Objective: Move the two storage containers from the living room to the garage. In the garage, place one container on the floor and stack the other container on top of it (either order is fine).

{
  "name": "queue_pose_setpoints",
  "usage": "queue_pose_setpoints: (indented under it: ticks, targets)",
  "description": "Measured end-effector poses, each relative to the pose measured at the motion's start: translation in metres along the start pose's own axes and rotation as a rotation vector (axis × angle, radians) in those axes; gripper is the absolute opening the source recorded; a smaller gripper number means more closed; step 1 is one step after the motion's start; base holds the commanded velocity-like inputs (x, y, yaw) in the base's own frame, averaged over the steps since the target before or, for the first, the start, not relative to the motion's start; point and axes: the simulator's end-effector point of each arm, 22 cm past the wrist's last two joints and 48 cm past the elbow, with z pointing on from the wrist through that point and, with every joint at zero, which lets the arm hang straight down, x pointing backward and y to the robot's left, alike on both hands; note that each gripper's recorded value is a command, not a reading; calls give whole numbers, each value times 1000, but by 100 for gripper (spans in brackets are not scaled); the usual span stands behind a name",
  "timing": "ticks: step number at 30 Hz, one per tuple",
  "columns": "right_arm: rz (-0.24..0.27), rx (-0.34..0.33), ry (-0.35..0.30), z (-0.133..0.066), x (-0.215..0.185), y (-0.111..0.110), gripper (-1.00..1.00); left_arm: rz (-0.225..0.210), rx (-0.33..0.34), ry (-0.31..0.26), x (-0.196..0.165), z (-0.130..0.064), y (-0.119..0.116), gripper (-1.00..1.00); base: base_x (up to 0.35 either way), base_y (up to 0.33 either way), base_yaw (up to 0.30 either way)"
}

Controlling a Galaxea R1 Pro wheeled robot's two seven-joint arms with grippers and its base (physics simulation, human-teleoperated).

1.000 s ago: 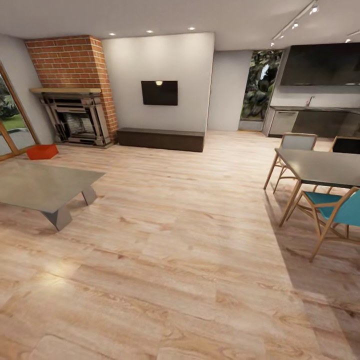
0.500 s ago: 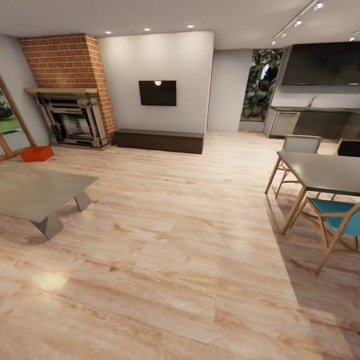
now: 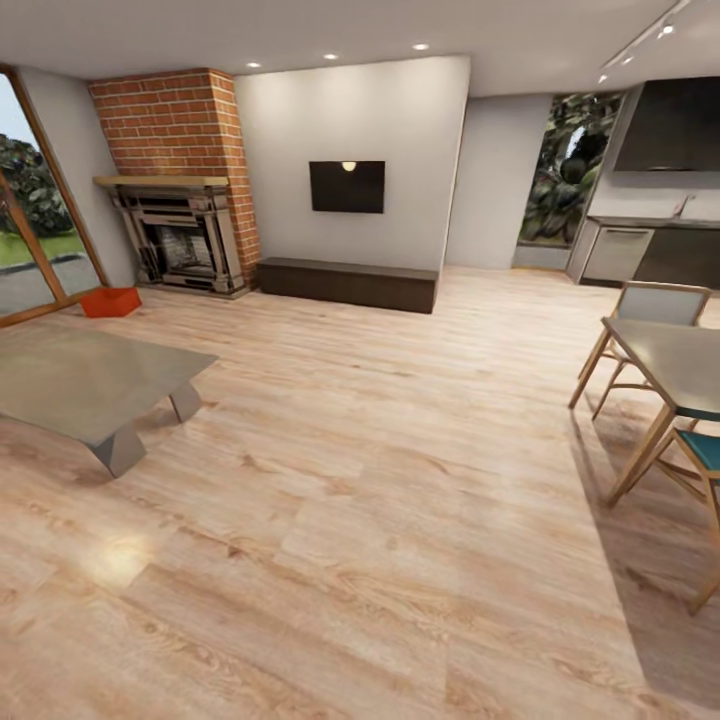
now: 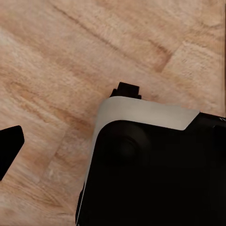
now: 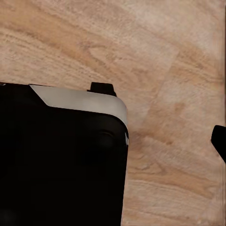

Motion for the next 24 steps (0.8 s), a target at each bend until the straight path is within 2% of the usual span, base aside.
queue_pose_setpoints:
  ticks: [6, 24]
  targets:
    - [0, 0, 0, 0, 0, 0, 100, 0, 1, -1, 0, 0, 0, 100, 322, -92, 76]
    - [1, 0, 0, 0, 0, 0, 100, 0, 0, -1, -1, 0, 0, 100, 322, -92, 1]
